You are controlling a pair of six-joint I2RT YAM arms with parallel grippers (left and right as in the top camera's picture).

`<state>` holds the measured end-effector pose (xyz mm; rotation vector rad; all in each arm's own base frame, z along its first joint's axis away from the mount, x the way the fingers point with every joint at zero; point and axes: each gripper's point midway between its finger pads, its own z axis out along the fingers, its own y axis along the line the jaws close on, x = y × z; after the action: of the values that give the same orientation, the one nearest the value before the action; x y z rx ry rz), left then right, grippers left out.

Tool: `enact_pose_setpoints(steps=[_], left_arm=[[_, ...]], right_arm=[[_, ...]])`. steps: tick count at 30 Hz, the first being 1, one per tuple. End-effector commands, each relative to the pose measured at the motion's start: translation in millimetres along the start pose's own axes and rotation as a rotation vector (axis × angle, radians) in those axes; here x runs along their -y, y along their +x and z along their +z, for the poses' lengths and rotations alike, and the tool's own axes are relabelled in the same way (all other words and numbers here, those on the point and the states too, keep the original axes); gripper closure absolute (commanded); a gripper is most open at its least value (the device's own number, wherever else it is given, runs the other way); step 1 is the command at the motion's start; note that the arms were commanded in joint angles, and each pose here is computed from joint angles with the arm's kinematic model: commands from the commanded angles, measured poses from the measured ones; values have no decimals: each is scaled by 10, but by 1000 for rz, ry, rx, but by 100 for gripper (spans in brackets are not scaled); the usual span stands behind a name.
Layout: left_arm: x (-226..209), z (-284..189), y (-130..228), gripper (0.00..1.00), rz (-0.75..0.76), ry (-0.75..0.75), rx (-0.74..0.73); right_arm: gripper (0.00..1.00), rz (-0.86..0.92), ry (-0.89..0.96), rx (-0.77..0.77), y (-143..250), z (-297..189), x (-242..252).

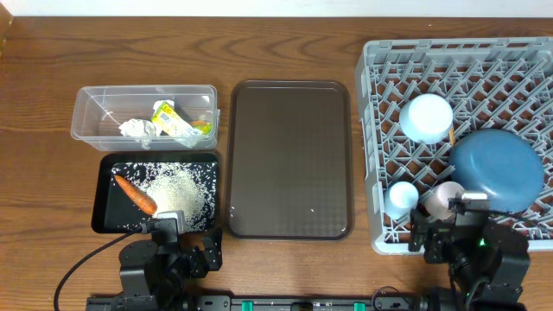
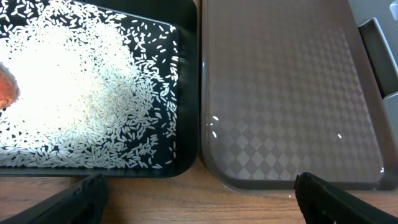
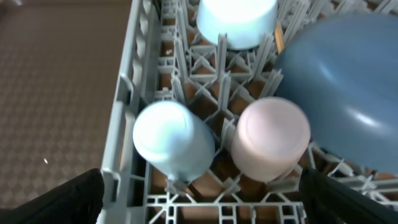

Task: Sort waste into correct bins and load items into the dishwasher rack

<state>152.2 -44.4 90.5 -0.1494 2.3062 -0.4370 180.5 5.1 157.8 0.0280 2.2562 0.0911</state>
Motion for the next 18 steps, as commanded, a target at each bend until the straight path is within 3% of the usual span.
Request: enact_pose_setpoints(steps=[1, 10, 18], left_arm=[[-59, 72, 128, 2, 5, -14, -38], [-59, 72, 128, 2, 5, -14, -38], [-59, 72, 128, 2, 5, -14, -38]], right_arm=[[1, 15, 5, 18, 94, 32, 14], [1, 13, 5, 34, 234, 96, 21], [1, -54, 147, 87, 224, 57, 249]])
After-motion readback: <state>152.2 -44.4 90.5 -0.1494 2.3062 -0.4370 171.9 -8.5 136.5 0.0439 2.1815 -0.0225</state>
